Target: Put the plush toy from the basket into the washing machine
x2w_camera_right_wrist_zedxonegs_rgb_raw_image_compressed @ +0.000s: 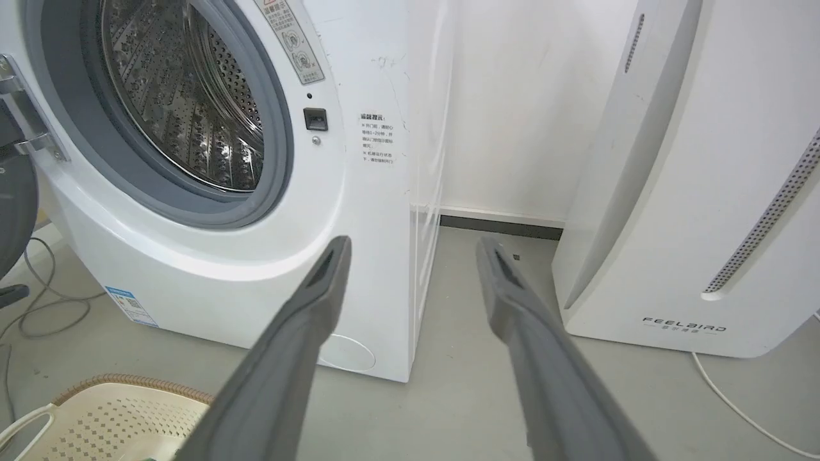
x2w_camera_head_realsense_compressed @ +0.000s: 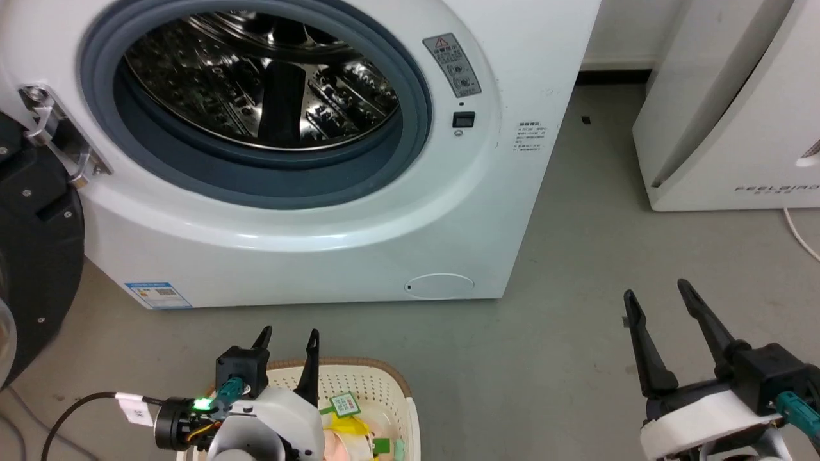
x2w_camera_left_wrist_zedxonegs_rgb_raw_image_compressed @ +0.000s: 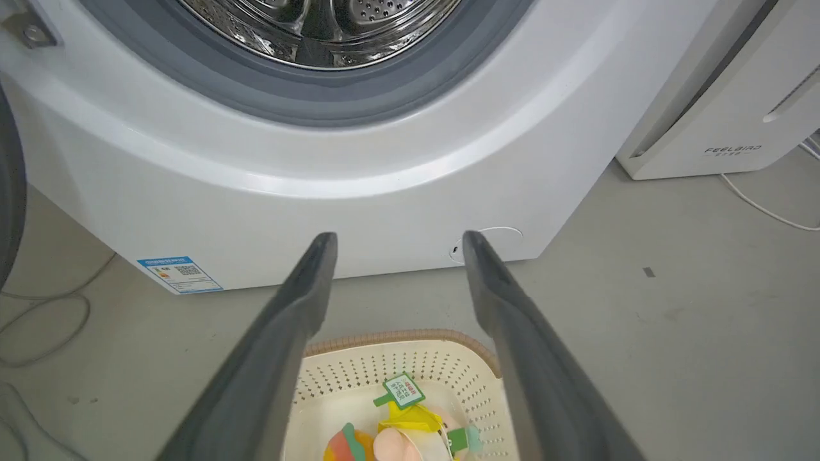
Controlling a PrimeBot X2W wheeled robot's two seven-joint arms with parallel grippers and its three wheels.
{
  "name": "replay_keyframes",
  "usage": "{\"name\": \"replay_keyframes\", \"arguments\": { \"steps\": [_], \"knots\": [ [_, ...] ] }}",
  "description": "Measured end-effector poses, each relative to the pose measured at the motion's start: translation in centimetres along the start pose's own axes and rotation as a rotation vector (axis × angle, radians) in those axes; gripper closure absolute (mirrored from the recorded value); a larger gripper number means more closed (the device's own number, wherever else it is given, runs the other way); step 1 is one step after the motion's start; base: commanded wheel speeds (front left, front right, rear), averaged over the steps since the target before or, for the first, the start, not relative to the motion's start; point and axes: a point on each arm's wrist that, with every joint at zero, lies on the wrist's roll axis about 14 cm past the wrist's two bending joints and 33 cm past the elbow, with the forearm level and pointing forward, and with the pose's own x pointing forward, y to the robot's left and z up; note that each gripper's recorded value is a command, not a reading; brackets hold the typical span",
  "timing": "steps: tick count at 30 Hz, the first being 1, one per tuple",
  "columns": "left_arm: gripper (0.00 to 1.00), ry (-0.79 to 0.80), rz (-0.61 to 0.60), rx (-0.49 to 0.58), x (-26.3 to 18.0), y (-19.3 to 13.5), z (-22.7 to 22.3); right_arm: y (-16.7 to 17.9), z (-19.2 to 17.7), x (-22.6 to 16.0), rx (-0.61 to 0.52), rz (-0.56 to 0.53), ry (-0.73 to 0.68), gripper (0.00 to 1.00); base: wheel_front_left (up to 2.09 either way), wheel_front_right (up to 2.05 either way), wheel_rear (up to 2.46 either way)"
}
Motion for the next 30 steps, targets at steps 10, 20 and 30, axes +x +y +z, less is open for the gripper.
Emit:
{"name": "replay_keyframes", "arguments": {
  "steps": [10,20,30],
  "knots": [
    [0.00,0.138,-0.043,-0.010,2.0,-0.9,-4.4,-0.3,-1.2,1.2,0.000,-0.007,0.016,0.00,0.00,0.00,0.00],
    [0.00,0.318,-0.084,0.004,3.3,-1.2,-9.7,-1.1,-3.0,2.4,0.005,-0.026,0.046,0.00,0.00,0.00,0.00],
    [0.00,0.498,-0.108,0.034,4.0,-0.6,-14.8,-2.1,-5.0,3.5,0.012,-0.052,0.077,0.00,0.00,0.00,0.00]
  ]
}}
